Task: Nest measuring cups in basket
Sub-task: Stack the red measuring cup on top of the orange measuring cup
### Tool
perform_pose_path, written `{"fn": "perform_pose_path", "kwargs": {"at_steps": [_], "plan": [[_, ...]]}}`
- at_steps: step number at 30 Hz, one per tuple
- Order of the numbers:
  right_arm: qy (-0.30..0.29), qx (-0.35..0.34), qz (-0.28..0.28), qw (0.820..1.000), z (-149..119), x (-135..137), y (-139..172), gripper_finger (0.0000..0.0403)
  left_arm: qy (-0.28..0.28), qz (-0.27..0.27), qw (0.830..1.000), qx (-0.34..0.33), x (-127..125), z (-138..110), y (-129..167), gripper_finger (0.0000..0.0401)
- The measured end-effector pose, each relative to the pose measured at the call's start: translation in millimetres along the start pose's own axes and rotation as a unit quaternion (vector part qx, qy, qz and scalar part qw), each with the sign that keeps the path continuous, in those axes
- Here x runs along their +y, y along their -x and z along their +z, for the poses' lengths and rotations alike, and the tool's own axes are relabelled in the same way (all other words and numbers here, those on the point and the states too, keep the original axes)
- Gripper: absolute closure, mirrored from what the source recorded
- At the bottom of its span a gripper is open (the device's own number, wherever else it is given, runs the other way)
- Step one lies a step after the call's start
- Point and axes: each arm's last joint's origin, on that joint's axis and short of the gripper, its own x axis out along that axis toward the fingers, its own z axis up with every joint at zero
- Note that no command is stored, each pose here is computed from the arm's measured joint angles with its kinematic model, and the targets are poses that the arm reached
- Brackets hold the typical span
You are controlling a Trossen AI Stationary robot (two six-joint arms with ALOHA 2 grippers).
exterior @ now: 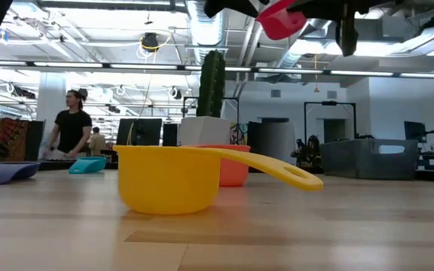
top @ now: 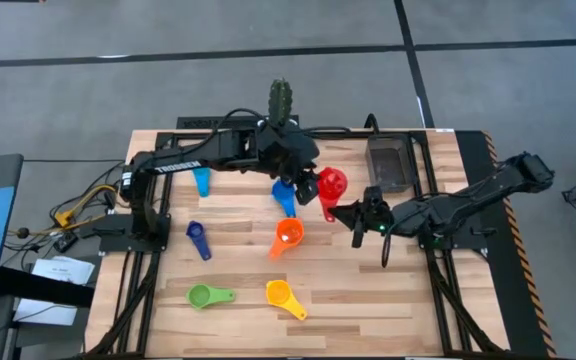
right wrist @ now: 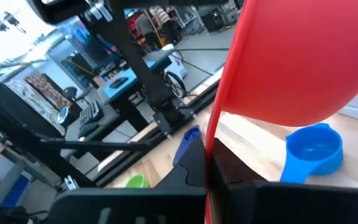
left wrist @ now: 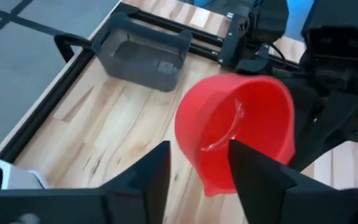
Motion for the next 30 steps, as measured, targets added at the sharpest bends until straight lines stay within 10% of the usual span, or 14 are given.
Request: {"fn": "perform_pose_path", "kwargs": {"at_steps": [30], "plan": [[0.013,0.002,0.042,0.999,10,-3,-5,0.0397,-0.021,0.020,0.999,0.013,-1,-7,-24,0.0324]]}}
